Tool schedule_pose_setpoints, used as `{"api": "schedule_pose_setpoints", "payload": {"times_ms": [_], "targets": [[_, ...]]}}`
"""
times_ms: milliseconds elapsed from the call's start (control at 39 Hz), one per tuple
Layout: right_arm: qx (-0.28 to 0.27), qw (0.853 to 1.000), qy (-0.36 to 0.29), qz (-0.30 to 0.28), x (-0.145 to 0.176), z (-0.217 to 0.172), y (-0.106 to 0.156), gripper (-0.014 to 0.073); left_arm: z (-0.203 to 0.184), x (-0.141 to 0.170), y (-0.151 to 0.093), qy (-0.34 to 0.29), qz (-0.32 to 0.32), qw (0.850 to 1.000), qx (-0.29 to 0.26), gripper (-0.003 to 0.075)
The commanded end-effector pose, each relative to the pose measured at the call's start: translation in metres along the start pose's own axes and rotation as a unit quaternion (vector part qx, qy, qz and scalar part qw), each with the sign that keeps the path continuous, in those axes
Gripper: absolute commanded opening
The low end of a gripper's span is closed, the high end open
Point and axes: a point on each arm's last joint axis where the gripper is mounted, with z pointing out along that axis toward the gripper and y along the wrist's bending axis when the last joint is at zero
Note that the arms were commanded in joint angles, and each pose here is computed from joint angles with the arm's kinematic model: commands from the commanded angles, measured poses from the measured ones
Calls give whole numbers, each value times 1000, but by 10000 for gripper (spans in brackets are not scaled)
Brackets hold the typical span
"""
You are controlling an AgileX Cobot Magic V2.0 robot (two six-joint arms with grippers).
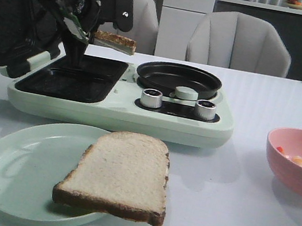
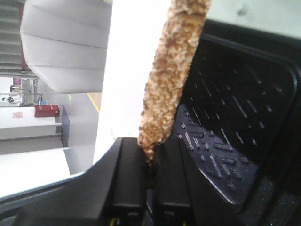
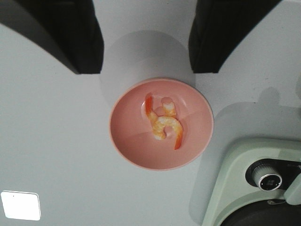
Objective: Make breakfast with bread and shrimp
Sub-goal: 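Lower the bread slice into the sandwich maker plate and release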
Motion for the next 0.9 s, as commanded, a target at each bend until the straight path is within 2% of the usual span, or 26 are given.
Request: {"api": "schedule_pose_setpoints", "payload": {"times_ms": [0,334,590,873], "targets": [[-1,999,-48,-2,-14,-5,1,511,-9,3,37,6,-4,998,-60,98],[-1,999,-48,-2,-14,-5,1,511,-7,11,34,16,-4,998,-54,98],[-1,999,-48,-2,-14,-5,1,511,-9,13,36,41,-3,996,-77,99],[-1,999,-47,-2,-14,-5,1,511,-8,9,29,20,1,998,-53,103]]}}
